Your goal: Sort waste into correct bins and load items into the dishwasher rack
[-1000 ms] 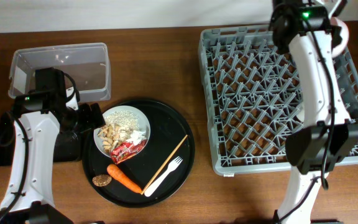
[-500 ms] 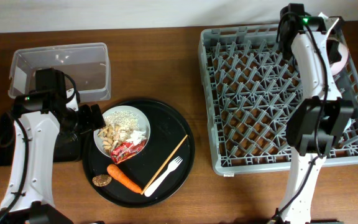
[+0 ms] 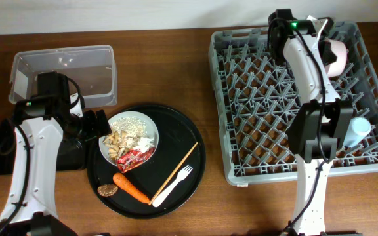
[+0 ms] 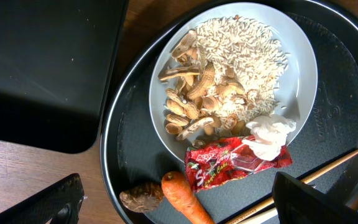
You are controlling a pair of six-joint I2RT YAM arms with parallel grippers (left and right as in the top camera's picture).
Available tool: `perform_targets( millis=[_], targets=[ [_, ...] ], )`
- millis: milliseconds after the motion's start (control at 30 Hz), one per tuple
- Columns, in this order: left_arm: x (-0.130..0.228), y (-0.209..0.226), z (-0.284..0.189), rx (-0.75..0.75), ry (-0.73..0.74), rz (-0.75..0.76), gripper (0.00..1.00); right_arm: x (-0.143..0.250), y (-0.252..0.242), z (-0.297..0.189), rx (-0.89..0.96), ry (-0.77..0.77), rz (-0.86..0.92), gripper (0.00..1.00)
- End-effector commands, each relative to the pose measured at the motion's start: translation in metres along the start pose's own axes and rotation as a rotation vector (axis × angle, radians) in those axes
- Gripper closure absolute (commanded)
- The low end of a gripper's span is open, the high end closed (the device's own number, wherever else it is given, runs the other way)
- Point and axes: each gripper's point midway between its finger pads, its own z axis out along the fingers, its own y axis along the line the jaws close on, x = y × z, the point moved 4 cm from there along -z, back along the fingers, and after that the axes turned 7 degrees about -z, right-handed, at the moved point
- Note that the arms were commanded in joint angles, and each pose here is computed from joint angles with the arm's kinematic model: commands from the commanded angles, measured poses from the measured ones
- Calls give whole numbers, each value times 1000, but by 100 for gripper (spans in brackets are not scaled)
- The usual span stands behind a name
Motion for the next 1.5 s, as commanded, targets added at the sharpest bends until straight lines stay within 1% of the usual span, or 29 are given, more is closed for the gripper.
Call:
perform_targets(
  millis=[0, 67, 133, 200, 267, 333, 433, 633, 667, 733, 800, 867, 933, 1067, 1300, 1467],
  targets=[
    [-2, 0, 0, -4, 1, -17, 3, 10, 37, -15, -134, 26, -27, 90],
    [-2, 0, 0, -4, 0, -17, 3, 13, 42, -20, -165, 35, -43, 87],
    [-2, 0, 0, -4, 0, -17, 4, 17, 47, -26, -197, 46, -61, 81],
    [-2, 0, 0, -4, 0, -17, 4, 22, 52, -32, -221, 57, -89, 37],
    [-2, 0, 0, -3, 0, -17, 3, 26, 51, -38, -218, 62, -120, 20],
    [-2, 0, 0, -3, 0, -17, 4, 29, 46, -42, -215, 67, -141, 19],
    [-2, 0, 0, -4, 0, -17, 4, 29, 25, -51, -228, 79, -90, 18],
    [-2, 0, 0, -4, 0, -17, 3, 21, -22, -87, -428, 81, 38, 18],
    [-2, 0, 0, -4, 0, -17, 3, 21, -31, -95, -478, 81, 63, 16],
    [-2, 0, 0, -4, 0, -17, 3, 22, -49, -115, -637, 93, 108, 4],
    [-2, 0, 0, -4, 0, -17, 3, 26, -54, -141, -872, 93, 48, 3],
    [-2, 0, 0, -4, 0, -17, 3, 35, -57, -173, -1127, 70, -77, 3],
    [-2, 0, 0, -4, 0, -17, 3, 50, -61, -190, -1230, 108, -137, 3],
    [-1, 0, 0, -4, 2, -13, 3, 86, -59, -220, -1312, 229, -272, 4],
    [2, 2, 0, -16, 17, -11, 3, 128, -32, -310, -1414, 134, -509, 2],
    [4, 3, -1, -22, 28, -12, 3, 155, -8, -357, -1443, 104, -588, 2]
  ],
)
